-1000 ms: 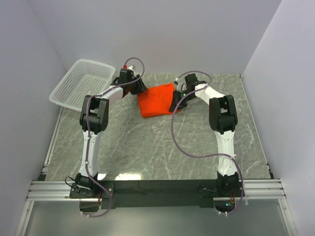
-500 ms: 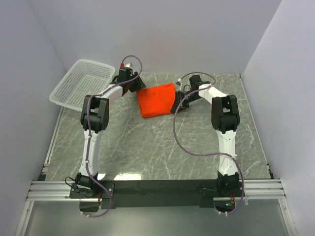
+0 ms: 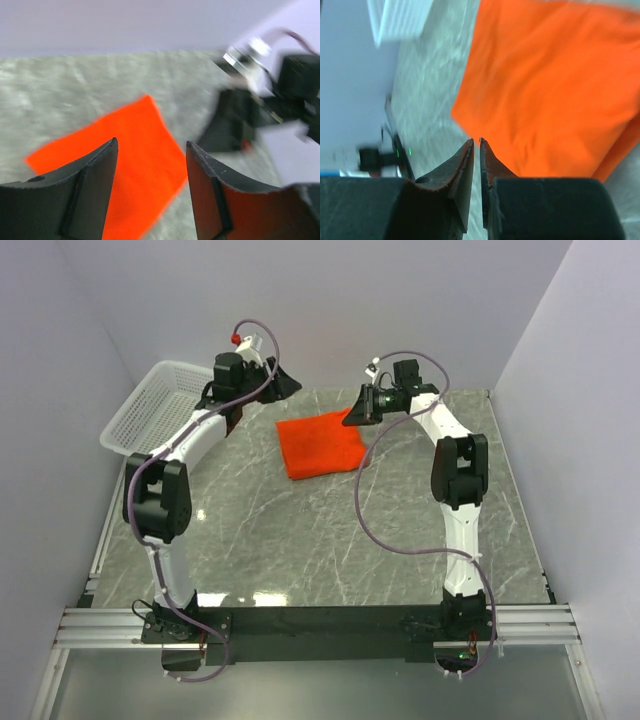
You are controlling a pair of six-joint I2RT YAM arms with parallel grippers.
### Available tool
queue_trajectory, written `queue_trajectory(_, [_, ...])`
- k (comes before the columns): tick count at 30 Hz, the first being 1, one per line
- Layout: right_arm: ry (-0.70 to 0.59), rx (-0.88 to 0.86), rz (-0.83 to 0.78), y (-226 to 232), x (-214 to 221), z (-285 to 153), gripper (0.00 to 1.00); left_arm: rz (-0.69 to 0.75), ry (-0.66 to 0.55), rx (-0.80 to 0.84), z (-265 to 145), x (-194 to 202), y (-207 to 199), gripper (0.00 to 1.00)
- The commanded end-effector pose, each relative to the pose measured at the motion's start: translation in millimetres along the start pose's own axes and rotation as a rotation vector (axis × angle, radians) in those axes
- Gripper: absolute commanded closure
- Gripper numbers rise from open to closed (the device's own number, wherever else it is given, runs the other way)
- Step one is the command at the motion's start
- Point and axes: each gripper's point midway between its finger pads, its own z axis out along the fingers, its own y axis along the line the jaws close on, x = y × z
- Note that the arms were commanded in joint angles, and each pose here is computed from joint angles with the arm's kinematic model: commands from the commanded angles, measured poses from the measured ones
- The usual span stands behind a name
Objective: Fold and stack the t-shirts
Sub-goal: Fold the tshirt
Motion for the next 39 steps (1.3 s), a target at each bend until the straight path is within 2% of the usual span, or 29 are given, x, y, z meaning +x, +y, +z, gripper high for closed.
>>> queue_trajectory(1, [-0.125,0.079,0.184,-19,-32,15,0.82,-0.079,0.155,0.158,-7,59,-27,0.39])
queue_trajectory(6, [-0.205,0.195,0.285,-38,-45,30,0.78,-0.127,0.251,0.184,0,108,-33,0.39])
queue_trajectory(12, [-0.202,0.329,0.358,-71,-30,38,0.78,-0.185,0.327,0.167,13,149,-19,0.38])
queue_trajectory(20, [-0.202,0.545,0.465,-115,2,18,0.78,-0.211,0.443,0.133,6,199,5,0.38])
queue_trajectory(25, [-0.186,0.569,0.482,-125,13,13,0.78,-0.208,0.484,0.107,-6,224,17,0.38])
queue_trajectory(29, [-0.199,0.542,0.429,-119,2,7,0.75,-0.154,0.443,0.103,-6,210,16,0.37])
queue_trajectory(30, [-0.204,0.517,0.4,-112,-6,6,0.72,-0.126,0.415,0.114,-4,196,10,0.34])
queue_trajectory(32, [-0.198,0.445,0.311,-90,-18,1,0.62,-0.057,0.362,0.107,-2,176,6,0.31])
queue_trajectory(36, [-0.192,0.299,0.067,-31,-46,-26,0.51,0.104,0.202,0.086,-11,104,-18,0.27])
queue_trajectory(37, [-0.19,0.288,0.034,-24,-47,-31,0.42,0.147,0.177,0.064,-15,93,-18,0.27])
queue_trajectory(39, [-0.162,0.269,-0.058,-9,-42,-41,0.34,0.207,0.117,-0.024,-29,69,-12,0.24])
